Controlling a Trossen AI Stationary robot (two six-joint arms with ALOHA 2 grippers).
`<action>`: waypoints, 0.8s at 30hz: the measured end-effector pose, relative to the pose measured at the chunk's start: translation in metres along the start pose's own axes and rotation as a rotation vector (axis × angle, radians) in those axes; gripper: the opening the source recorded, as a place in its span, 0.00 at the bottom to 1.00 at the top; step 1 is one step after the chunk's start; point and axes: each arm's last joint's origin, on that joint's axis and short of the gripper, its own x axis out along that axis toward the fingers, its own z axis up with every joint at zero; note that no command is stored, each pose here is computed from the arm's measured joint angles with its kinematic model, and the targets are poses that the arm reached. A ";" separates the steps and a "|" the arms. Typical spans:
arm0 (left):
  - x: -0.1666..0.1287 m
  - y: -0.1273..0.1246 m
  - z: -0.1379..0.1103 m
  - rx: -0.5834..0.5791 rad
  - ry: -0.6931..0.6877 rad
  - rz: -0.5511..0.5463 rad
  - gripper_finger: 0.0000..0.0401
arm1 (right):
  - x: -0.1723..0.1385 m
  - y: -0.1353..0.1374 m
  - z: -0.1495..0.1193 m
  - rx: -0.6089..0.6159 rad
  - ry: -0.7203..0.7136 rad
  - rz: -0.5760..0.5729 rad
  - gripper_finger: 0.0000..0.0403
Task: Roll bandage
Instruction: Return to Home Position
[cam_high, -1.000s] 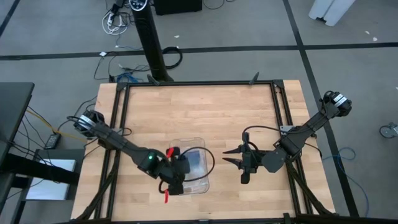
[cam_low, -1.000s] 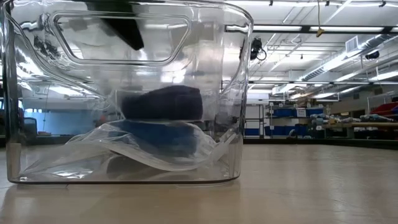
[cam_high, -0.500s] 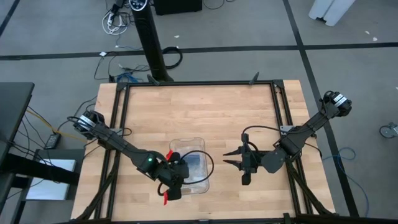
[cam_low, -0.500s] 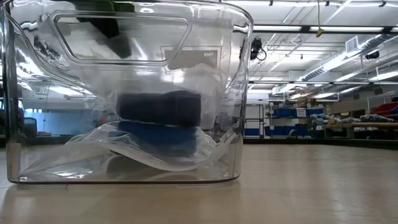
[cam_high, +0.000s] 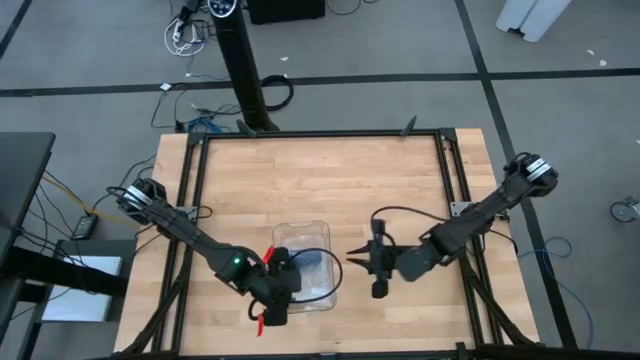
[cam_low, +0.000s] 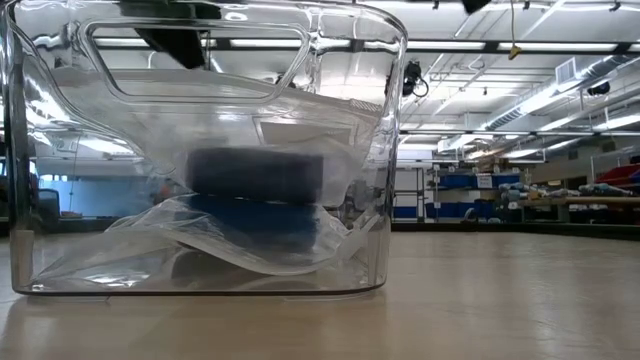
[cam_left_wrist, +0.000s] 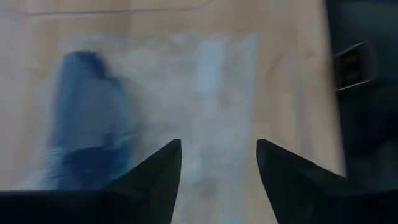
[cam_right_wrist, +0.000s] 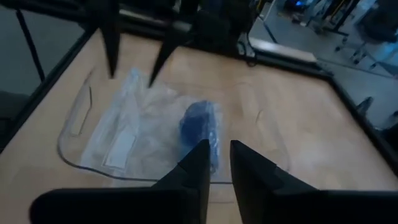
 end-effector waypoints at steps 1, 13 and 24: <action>0.001 0.002 -0.002 0.015 0.002 0.032 0.53 | 0.006 0.002 -0.003 0.000 0.008 0.000 0.13; 0.049 0.045 -0.029 0.062 0.021 0.055 0.29 | 0.055 0.007 -0.026 0.005 0.070 0.069 0.02; 0.050 0.069 -0.016 0.207 -0.078 0.173 0.27 | 0.055 -0.002 -0.037 -0.061 -0.019 0.204 0.00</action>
